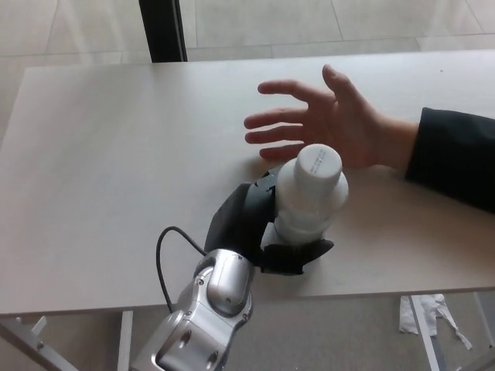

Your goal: Pick up a bottle and hand it

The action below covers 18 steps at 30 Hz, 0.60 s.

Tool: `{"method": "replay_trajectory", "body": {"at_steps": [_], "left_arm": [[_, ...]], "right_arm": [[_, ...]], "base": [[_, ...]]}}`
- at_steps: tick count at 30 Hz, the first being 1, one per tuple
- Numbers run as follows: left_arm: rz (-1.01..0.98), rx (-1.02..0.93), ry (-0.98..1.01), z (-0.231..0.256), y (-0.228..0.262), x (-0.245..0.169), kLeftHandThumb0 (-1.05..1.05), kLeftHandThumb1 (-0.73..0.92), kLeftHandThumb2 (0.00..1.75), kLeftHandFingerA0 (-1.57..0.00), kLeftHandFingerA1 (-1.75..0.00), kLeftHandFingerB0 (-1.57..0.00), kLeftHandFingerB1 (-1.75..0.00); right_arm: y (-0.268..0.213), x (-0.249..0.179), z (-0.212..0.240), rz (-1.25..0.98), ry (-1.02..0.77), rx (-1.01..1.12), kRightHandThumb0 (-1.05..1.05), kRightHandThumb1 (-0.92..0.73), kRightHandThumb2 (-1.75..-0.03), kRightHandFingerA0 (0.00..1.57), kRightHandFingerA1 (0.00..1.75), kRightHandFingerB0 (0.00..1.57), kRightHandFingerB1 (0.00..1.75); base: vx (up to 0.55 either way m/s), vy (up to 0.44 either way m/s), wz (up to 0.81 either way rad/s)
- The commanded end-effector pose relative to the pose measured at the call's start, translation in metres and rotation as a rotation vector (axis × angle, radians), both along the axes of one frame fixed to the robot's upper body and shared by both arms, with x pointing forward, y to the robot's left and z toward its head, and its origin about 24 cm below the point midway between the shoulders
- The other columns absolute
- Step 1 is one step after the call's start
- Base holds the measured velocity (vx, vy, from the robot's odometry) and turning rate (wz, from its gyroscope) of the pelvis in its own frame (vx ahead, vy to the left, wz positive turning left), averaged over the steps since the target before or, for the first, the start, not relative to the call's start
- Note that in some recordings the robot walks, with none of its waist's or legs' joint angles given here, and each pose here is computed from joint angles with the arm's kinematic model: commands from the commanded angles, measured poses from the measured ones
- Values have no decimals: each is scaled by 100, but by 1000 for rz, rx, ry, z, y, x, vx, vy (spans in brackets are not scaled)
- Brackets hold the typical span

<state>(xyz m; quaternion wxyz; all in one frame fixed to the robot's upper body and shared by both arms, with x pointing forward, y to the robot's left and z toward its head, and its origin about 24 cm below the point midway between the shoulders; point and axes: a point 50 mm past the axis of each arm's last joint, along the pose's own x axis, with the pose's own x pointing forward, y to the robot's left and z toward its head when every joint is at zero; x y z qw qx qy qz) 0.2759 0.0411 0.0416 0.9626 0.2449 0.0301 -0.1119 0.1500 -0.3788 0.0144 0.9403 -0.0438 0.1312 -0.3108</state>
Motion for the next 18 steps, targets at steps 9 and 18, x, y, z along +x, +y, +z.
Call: {"method": "replay_trajectory", "body": {"at_steps": [9,18], "left_arm": [[198,-15,-187,3,21,11,-10,58,117,-117,-151,-95,-136],[175,-121,-188,34,21,34,-13,52,128,-92,-175,-70,-175]], "right_arm": [[-4,-1,0,-21,10,-41,-48,-72,-65,37,63,36,51],[-3,3,1,-19,22,-36,-48,-72,-62,37,60,36,49]], "base": [[0,0,0],[0,0,0]]}}
